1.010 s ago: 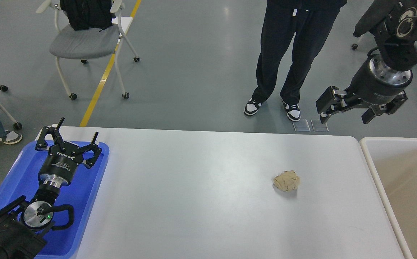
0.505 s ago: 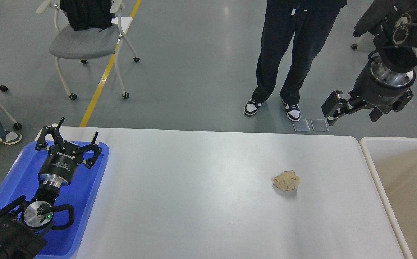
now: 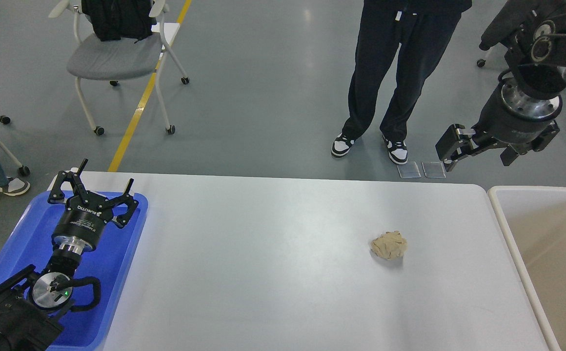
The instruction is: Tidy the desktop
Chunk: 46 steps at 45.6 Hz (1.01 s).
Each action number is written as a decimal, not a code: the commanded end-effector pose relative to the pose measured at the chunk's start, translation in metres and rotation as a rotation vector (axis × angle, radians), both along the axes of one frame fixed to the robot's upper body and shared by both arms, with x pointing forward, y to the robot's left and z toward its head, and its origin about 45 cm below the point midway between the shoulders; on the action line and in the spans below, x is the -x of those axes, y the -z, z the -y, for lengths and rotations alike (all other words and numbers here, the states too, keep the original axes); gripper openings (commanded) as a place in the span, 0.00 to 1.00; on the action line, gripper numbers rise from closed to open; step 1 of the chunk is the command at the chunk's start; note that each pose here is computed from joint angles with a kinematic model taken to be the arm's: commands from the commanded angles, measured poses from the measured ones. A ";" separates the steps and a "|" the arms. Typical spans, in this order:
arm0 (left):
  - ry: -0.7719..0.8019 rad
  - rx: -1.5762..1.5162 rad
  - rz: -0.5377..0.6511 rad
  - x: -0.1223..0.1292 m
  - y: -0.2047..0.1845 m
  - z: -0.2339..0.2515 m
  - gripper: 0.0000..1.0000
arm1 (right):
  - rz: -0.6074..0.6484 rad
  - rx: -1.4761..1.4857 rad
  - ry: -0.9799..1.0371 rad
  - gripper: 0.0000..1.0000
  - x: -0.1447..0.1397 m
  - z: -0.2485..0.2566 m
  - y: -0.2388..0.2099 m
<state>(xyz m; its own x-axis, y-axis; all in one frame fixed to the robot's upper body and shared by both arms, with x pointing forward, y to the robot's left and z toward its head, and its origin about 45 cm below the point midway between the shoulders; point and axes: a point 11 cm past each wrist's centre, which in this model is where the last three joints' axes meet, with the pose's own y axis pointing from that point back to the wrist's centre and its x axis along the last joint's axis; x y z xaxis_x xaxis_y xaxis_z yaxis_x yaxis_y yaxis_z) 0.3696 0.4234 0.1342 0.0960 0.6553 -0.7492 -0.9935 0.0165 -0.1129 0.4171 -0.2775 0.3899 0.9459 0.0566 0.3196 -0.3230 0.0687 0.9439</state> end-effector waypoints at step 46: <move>-0.003 0.000 -0.001 0.000 0.000 0.000 0.99 | -0.002 -0.099 -0.010 1.00 0.002 -0.032 -0.008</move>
<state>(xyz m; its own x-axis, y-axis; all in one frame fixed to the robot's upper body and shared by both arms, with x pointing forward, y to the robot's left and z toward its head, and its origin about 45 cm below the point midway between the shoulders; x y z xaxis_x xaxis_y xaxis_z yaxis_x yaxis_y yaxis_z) 0.3686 0.4248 0.1335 0.0916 0.6567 -0.7486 -0.9938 0.0121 -0.1110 0.4176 -0.2423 0.3948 0.9453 0.0405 0.3236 -0.3221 -0.0391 0.9459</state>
